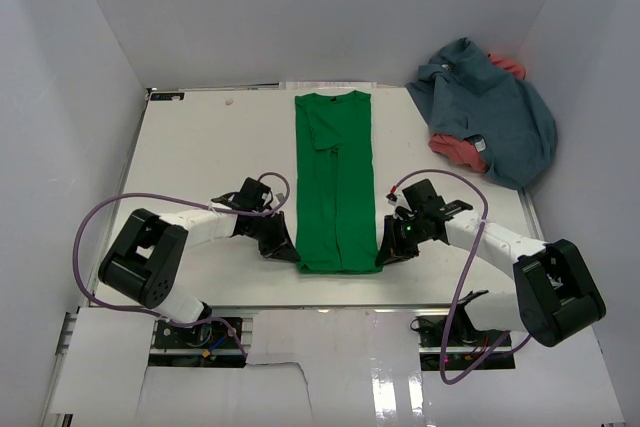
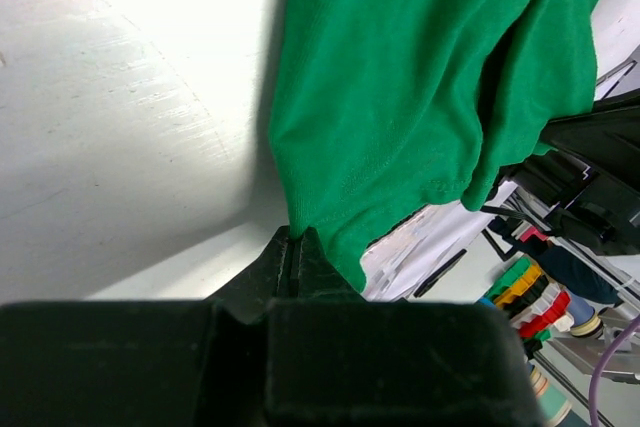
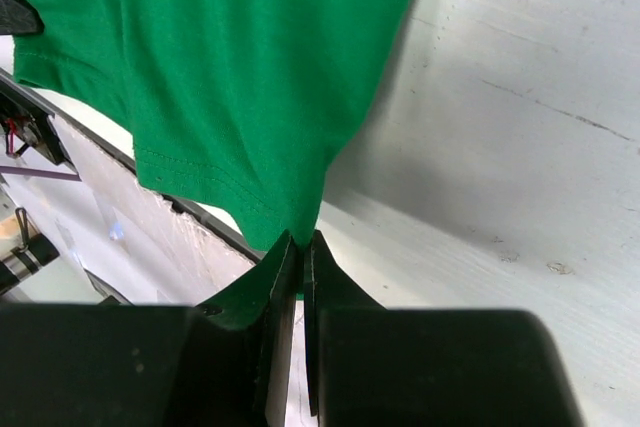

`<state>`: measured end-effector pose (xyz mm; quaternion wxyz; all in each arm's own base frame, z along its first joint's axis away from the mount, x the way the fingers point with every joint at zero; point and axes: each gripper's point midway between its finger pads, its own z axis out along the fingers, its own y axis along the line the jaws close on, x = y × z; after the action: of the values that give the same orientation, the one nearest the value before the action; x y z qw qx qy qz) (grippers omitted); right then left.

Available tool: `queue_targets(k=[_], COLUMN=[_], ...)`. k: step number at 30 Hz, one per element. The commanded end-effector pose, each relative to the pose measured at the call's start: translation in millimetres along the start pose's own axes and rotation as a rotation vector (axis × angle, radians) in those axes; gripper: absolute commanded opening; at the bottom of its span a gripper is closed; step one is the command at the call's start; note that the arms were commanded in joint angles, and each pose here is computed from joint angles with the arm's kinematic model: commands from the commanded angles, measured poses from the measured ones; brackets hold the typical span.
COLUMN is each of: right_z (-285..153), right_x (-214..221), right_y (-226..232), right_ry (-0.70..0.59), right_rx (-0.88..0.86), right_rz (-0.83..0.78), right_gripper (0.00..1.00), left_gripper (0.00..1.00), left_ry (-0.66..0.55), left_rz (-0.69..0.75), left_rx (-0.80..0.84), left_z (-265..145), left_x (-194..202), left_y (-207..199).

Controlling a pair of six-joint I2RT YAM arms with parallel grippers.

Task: Fold and stack the t-shirts
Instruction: Grab the bottom of the folded rectangular tshirt with both arms

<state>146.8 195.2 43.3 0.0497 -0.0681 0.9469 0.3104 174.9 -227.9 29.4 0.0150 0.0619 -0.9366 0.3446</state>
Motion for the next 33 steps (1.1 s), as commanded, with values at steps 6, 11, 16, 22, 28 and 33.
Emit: queue_targets(k=[6,11,16,22,28,33], right_z=[-12.4,-17.5,-22.1,-28.1,-34.0,-35.4], right_x=[-16.9,-29.4,-41.1,-57.6,-77.2,-94.7], right_y=[16.3,24.6,33.2,39.4,45.4,50.0], right_ry=[-0.013,-0.033,-0.044,-0.067,-0.092,-0.103], right_rx=[-0.009,-0.016,-0.023,-0.016,-0.011,-0.007], right_rz=[-0.056,-0.074,-0.088,-0.1,-0.118,-0.127], right_gripper=[0.08,0.08,0.08,0.08,0.08,0.08], left_gripper=[0.0,0.0,0.0,0.0,0.0,0.0], left_ry=[-0.048,-0.071,-0.096,-0.115,-0.131,-0.149], left_rz=[0.045,0.052,0.068,0.074,0.082,0.092], left_rx=[0.029,0.048,0.068,0.077,0.091,0.106], left_z=[-14.2,-23.2,-33.3,-40.9,-45.9,-51.4], left_x=[-18.5,-32.0,-48.5,-64.4,-83.6,-99.8], left_y=[-23.5,-33.7,-46.6,-54.5,-64.5,-74.6])
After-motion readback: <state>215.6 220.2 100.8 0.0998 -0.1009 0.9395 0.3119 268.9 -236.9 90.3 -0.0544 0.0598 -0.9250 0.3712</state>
